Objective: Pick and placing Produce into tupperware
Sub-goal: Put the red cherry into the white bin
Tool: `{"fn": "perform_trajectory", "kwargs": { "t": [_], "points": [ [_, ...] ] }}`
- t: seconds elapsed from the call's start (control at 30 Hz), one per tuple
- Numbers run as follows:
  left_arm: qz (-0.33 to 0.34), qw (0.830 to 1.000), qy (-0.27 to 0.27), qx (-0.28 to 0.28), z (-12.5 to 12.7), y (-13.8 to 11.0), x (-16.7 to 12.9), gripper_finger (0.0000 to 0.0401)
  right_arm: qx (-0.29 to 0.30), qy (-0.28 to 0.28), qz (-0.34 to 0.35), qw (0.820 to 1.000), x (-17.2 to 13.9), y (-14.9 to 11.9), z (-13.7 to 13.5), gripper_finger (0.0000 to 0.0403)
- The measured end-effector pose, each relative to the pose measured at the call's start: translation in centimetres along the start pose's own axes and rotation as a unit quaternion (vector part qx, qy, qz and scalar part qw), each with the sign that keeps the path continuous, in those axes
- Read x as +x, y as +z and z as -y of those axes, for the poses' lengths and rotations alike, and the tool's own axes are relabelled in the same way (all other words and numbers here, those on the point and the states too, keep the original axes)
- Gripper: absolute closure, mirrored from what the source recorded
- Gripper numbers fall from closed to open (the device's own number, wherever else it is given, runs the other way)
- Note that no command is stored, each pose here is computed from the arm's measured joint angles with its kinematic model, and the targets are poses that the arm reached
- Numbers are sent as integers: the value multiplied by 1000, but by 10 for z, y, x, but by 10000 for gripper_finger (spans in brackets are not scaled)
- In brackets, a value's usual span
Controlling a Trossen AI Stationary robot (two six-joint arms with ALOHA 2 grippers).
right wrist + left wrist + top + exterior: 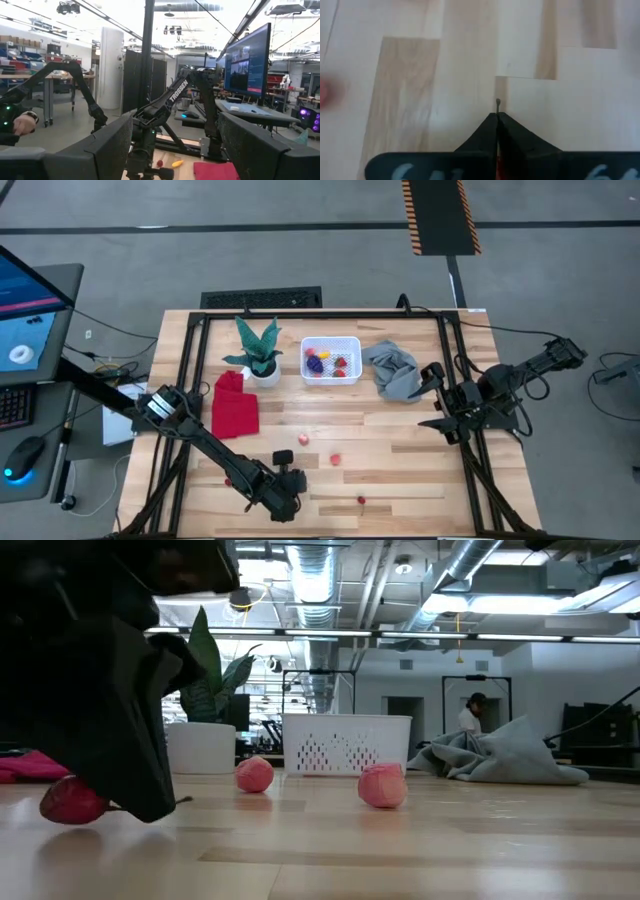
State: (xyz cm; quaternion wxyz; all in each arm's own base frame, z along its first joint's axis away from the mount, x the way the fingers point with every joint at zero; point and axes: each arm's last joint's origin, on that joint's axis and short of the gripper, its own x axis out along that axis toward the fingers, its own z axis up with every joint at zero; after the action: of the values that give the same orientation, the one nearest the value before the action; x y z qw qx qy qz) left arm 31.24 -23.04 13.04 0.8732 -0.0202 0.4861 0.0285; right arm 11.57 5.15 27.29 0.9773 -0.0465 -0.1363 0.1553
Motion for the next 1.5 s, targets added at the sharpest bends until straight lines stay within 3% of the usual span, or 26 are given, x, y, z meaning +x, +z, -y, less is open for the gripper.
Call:
{"fn": "perform_trajectory", "kwargs": {
  "t": [0.23,0.37,0.47,0.7,0.9,1.23,1.5],
  "points": [
    [78,995,-28,46,6,18,-20,401,0,0,0,1000,0,0,0,85],
    [139,986,-34,84,12,26,-58,401,0,0,-1,1000,0,0,0,85],
    [189,977,1,95,12,29,-89,401,-1,1,-4,1000,1,-1,0,85],
    [266,958,10,109,-1,19,-157,401,-1,-1,-5,1000,2,-1,0,85],
    [325,938,17,116,-31,4,-207,401,-1,-1,-4,1000,2,-1,0,85],
    [406,909,30,86,-107,-14,-256,401,-2,-1,-4,1000,2,-1,0,85],
    [511,858,14,44,-161,-15,-281,401,-1,-1,-4,1000,2,-1,0,85]
  ]
}}
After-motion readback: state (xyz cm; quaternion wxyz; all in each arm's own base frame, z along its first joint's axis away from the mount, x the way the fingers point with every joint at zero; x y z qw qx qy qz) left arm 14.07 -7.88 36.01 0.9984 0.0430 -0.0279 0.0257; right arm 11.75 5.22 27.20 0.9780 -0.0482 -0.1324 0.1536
